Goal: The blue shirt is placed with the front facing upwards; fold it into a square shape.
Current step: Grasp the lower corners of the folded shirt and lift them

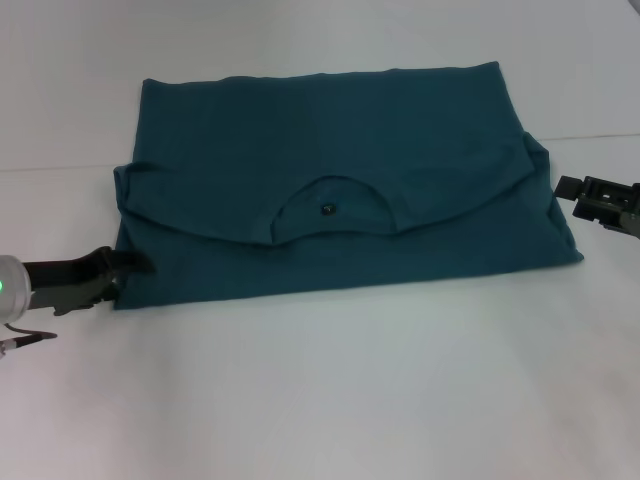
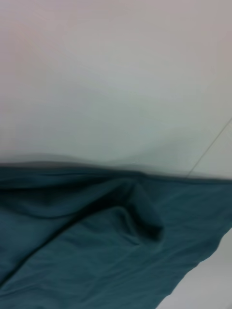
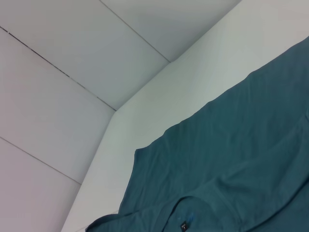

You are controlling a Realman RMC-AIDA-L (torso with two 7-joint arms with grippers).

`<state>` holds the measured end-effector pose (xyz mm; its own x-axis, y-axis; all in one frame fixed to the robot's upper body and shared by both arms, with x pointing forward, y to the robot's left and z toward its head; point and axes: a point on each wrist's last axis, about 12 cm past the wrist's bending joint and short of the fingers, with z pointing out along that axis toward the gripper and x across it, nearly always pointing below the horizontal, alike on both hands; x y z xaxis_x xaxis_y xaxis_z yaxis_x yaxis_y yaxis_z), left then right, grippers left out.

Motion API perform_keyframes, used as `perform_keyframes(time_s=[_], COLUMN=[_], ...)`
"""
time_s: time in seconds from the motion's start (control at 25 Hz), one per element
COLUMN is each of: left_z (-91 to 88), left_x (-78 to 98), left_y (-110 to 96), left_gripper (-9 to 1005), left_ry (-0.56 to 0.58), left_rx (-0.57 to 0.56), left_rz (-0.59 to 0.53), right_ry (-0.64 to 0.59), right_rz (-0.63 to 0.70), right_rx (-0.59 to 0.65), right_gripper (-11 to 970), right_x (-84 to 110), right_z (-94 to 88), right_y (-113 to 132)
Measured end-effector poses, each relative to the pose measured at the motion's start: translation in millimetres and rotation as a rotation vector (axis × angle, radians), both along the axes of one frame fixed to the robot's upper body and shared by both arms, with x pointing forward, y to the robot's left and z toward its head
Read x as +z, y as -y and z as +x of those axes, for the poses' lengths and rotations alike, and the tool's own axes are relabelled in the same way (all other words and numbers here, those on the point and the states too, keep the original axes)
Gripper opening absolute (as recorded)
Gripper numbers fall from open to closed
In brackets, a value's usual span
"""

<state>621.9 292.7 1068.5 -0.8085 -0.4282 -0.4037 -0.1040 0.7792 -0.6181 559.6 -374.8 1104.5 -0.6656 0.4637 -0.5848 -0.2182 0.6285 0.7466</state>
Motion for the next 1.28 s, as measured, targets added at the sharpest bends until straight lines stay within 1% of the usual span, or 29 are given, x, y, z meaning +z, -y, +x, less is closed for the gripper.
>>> perform_keyframes(time_s=[0.16, 0.48, 0.96, 1.28], left_z=[0.8, 1.6, -2.5, -1.5], left_x=[1.9, 7.3, 2.0, 3.5], left_y=[3, -1, -11, -4], left_gripper=[703, 703, 704, 704], left_ry=[0.004, 0.022, 0.009, 0.001], left_rx=[-0.020, -0.005, 0.055, 0.020], left_rz=[0.001, -0.008, -0.009, -0.011], right_ry=[0.000, -0.001, 0.000, 0.001], right_rz=[0.000, 0.001, 0.001, 0.000], right_rx=[0.000, -0.006, -0.010, -0.010], right_gripper=[717, 717, 717, 717], right_x=[0.1, -0.2, -0.1, -0.1], right_z=[-0.1, -1.3, -1.3, -0.3], right_y=[0, 2, 3, 2])
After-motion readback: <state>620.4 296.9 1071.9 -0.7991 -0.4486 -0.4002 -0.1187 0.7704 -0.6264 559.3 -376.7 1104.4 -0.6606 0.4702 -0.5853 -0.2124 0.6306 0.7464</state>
